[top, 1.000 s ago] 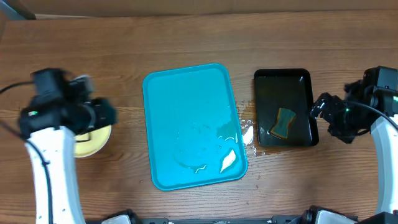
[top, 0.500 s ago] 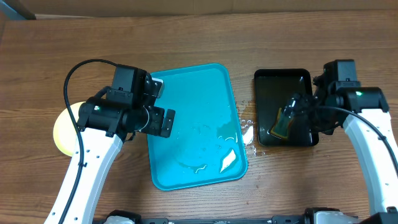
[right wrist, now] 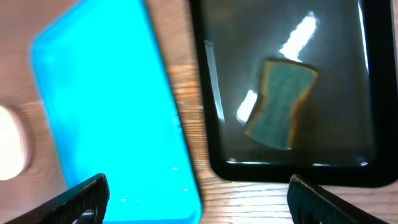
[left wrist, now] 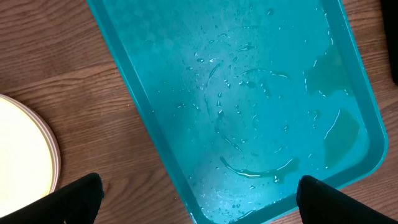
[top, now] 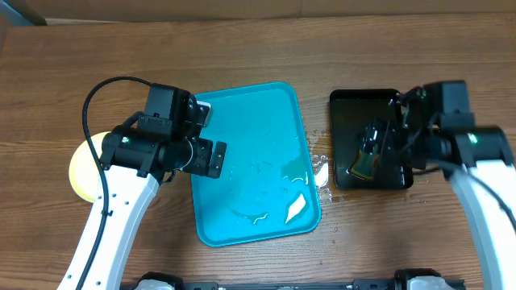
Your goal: Clean dirty plates on tray and stack at the side
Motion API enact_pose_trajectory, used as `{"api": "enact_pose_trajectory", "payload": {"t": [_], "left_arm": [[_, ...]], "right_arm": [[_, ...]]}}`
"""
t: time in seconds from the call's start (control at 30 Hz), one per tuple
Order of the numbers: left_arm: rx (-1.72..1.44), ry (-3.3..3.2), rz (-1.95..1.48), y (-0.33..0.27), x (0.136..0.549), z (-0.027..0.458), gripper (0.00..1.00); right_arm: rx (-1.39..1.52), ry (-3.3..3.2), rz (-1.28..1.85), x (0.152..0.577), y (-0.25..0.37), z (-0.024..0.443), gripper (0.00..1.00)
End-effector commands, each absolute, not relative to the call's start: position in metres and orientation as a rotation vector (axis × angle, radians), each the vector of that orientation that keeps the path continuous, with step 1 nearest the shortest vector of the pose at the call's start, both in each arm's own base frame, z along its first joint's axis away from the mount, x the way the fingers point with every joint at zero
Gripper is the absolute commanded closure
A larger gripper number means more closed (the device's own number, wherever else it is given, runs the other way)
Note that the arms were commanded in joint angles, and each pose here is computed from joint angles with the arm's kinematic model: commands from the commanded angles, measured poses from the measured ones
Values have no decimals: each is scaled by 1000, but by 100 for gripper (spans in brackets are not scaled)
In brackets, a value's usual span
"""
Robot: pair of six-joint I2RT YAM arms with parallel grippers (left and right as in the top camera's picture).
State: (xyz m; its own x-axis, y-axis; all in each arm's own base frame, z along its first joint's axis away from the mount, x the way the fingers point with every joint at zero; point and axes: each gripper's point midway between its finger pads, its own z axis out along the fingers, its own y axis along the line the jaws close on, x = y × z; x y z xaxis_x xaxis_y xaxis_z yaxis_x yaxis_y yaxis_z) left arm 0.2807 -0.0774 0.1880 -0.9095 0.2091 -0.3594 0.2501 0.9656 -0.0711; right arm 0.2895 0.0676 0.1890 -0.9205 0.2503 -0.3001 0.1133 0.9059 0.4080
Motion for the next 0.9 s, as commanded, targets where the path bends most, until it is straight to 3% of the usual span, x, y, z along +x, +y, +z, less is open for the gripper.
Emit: {"api": "enact_pose_trajectory", "payload": {"t": [0.0,0.4,0.73,0.87], "left_arm": [[324,2721,-165,-79,282,200,0],[324,2718,-163,-79,283,201,0],[324,2718,-163,-79,283,201,0],[324,2718,-163,-79,283,201,0]], "right_arm": [[131,2550,602,269,79,240,6],[29,2299,631,207,81,303,0],[23,2366,631,192,81,291,0],[-106,2378,590,176,82,289,0]]}}
